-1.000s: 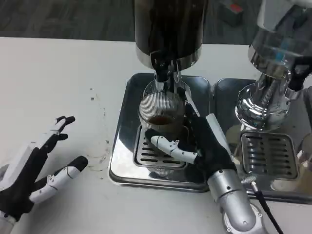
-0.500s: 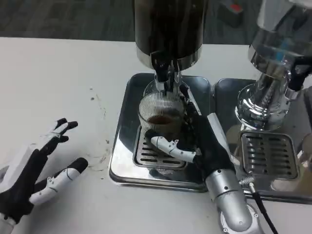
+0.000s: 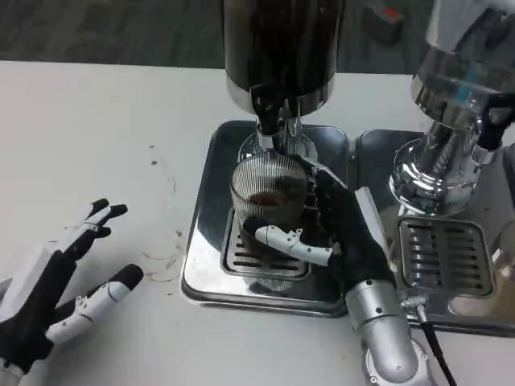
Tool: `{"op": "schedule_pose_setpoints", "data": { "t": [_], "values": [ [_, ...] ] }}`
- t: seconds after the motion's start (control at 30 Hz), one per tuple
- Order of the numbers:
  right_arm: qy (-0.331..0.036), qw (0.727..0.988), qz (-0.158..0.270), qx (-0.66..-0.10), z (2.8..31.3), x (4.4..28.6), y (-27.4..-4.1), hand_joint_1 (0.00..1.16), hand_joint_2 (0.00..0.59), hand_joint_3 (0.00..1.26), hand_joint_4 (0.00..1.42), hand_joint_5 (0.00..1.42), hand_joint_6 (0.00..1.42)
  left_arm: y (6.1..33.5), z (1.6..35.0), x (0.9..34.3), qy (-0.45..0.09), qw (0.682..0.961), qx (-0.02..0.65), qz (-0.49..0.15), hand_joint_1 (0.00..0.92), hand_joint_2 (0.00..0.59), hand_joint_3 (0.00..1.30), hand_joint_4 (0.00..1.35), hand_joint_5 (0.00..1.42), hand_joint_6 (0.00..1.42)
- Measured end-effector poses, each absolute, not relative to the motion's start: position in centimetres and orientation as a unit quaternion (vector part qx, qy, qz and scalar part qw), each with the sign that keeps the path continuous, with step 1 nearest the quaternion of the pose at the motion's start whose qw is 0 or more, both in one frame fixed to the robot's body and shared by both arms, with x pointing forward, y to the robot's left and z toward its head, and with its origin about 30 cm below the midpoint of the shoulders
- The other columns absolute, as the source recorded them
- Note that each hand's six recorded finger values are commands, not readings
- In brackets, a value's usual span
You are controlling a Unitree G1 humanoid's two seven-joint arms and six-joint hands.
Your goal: Grasp the cup under the faucet to collect the drink, then remove the cup.
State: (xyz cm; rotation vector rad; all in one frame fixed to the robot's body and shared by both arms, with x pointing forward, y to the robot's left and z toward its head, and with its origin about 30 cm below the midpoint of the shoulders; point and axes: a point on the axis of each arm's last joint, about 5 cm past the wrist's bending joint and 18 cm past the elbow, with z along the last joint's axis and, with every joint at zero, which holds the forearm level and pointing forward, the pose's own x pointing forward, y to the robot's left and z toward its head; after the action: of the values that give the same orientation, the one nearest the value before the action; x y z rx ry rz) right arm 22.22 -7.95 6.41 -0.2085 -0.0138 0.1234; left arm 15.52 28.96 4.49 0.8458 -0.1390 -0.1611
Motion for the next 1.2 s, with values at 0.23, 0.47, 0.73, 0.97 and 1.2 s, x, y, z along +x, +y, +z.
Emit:
{"op": "schedule_pose_setpoints", "data": {
  "t": [0.23,0.47,0.73,0.97,1.2],
  "values": [
    [-0.01,0.993,0.05,-0.102,6.35,22.2,-7.88,1.08,0.249,0.32,0.51,0.55,0.67,28.96,4.53,15.54,-0.069,0.907,0.408,-0.077,0.0,0.166,0.16,0.03,0.19,0.07],
    [-0.013,0.994,0.043,-0.101,6.36,22.19,-7.81,1.11,0.225,0.37,0.55,0.68,0.85,28.98,4.57,15.55,-0.069,0.908,0.406,-0.074,0.0,0.169,0.16,0.03,0.19,0.07],
    [-0.021,0.995,0.029,-0.098,6.46,22.16,-7.82,1.12,0.223,0.4,0.56,0.73,0.94,29.01,4.65,15.64,-0.068,0.911,0.401,-0.074,0.0,0.169,0.16,0.03,0.19,0.07],
    [-0.026,0.995,0.02,-0.099,6.51,22.07,-7.85,1.12,0.223,0.4,0.56,0.74,0.96,28.98,4.75,15.88,-0.07,0.91,0.401,-0.076,0.0,0.173,0.16,0.03,0.19,0.06],
    [-0.028,0.994,0.021,-0.103,6.48,22.01,-7.83,1.12,0.223,0.41,0.56,0.74,0.97,28.95,4.91,16.25,-0.075,0.91,0.402,-0.075,0.0,0.175,0.17,0.03,0.19,0.06]
  ]
}}
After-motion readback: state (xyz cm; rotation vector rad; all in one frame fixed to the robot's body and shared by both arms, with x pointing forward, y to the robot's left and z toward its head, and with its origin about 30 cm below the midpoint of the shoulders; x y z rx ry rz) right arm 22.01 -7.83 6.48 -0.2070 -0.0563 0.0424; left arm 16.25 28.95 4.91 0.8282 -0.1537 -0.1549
